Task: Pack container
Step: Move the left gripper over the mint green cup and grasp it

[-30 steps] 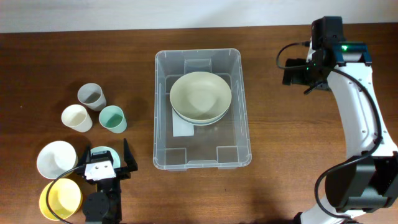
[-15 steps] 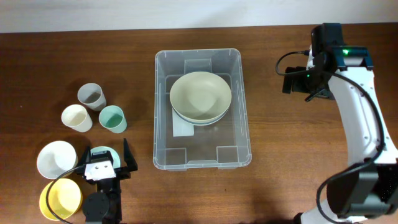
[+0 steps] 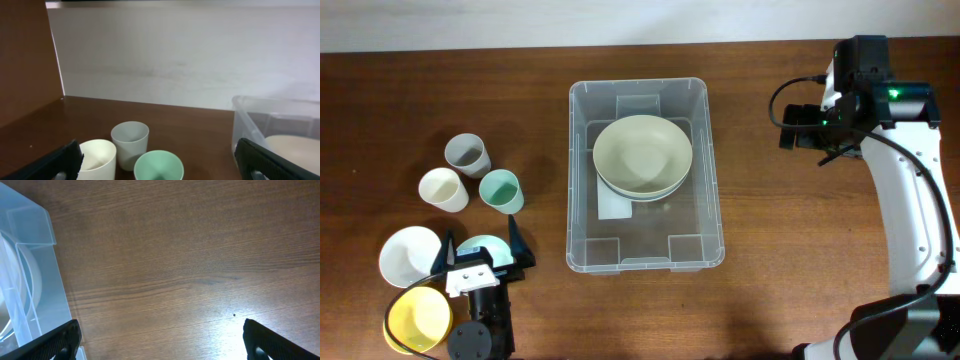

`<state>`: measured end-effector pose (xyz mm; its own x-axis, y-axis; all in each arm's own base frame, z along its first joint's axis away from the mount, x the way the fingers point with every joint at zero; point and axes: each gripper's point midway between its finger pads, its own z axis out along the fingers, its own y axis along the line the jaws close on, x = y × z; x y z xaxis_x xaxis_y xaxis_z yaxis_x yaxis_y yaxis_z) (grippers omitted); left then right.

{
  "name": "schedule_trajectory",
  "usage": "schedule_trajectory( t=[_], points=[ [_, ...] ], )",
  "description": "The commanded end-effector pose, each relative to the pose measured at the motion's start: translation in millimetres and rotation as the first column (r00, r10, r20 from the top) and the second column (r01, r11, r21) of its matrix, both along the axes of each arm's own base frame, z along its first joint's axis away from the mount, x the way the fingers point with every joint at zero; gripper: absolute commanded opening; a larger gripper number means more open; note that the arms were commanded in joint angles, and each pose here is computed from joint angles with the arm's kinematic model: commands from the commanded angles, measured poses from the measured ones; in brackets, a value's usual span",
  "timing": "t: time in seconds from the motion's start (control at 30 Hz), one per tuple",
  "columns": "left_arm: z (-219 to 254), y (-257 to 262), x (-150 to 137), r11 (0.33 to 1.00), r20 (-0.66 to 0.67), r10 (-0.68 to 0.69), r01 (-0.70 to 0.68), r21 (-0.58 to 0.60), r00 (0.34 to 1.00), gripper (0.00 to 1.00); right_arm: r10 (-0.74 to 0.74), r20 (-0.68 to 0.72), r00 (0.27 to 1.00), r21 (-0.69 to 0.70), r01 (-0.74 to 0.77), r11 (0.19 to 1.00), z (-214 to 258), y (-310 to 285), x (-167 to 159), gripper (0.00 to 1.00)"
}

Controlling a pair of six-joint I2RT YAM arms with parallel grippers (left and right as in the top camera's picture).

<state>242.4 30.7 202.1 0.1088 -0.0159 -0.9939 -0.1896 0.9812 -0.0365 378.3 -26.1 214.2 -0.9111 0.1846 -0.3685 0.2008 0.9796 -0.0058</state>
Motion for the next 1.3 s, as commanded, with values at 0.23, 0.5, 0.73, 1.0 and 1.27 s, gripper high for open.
schedule_trajectory(
  t=[0.23, 0.5, 0.73, 1.0, 1.27],
  points=[
    [40.3, 9.2, 6.3, 0.996, -0.189, 0.048, -0.061, -0.064, 0.981, 0.99, 0.014, 0.012, 1.0, -0.001, -0.014, 1.0, 3.6, 0.8, -1.8, 0.99],
    [35.4, -5.5, 94.1, 0.998, -0.61, -0.018, -0.019, -0.054, 0.792, 1.0, 0.015, 0.011, 1.0, -0.001, -0.015, 1.0, 3.5, 0.8, -2.0, 0.99],
    [-17.6, -38.9, 143.2, 0.98, -0.808, -0.197, 0.087, -0.179, 0.556, 0.99, 0.015, 0.01, 1.0, -0.001, -0.015, 1.0, 3.5, 0.8, -2.1, 0.99],
    [-92.5, -33.7, 154.9, 0.982, -0.902, -0.186, 0.043, -0.184, 0.39, 0.99, 0.018, 0.01, 1.0, -0.003, -0.018, 1.0, 3.6, 0.7, -2.3, 0.99],
    [-122.7, -33.7, 141.7, 0.982, -0.942, -0.185, 0.021, -0.187, 0.28, 0.99, 0.021, 0.009, 1.0, -0.004, -0.021, 1.0, 3.5, 0.7, -2.4, 0.99]
  ],
)
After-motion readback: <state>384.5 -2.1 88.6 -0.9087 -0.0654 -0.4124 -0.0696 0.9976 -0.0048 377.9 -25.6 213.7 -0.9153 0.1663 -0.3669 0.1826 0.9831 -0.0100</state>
